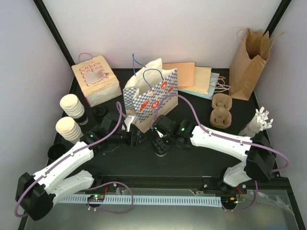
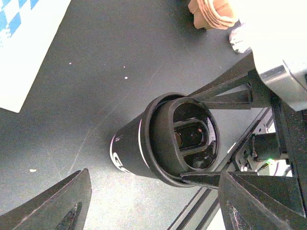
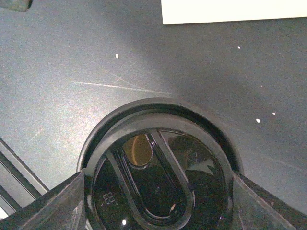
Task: Pack the takeout coffee
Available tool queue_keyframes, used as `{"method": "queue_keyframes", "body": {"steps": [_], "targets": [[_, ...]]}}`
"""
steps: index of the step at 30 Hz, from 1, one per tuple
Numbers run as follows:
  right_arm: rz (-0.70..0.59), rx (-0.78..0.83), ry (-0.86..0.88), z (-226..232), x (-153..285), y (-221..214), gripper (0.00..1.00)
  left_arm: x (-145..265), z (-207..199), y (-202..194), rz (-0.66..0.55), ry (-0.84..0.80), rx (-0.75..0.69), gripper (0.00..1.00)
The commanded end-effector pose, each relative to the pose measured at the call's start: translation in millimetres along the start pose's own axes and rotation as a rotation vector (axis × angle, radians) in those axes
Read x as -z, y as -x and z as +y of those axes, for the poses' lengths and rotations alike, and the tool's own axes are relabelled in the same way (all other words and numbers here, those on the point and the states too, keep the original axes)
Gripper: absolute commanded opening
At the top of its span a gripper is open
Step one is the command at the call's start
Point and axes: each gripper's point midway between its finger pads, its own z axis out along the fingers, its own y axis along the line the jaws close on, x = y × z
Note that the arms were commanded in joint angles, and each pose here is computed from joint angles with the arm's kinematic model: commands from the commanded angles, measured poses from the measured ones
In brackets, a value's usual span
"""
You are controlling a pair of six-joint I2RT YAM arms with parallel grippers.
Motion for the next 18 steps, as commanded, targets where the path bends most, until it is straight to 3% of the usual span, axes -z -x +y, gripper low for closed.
{"method": "queue_keyframes", "body": {"steps": [1,18], "targets": [[0.037,0.000,-0.025,-1,5,-3,0.76,7,-6,5,-0.019,0.003,-0.041,0.75],[-0.008,0.004,-0.023,-1,17,9,0.89,8,-7,5,-0.008,0.010,-0.054,0.76]]}}
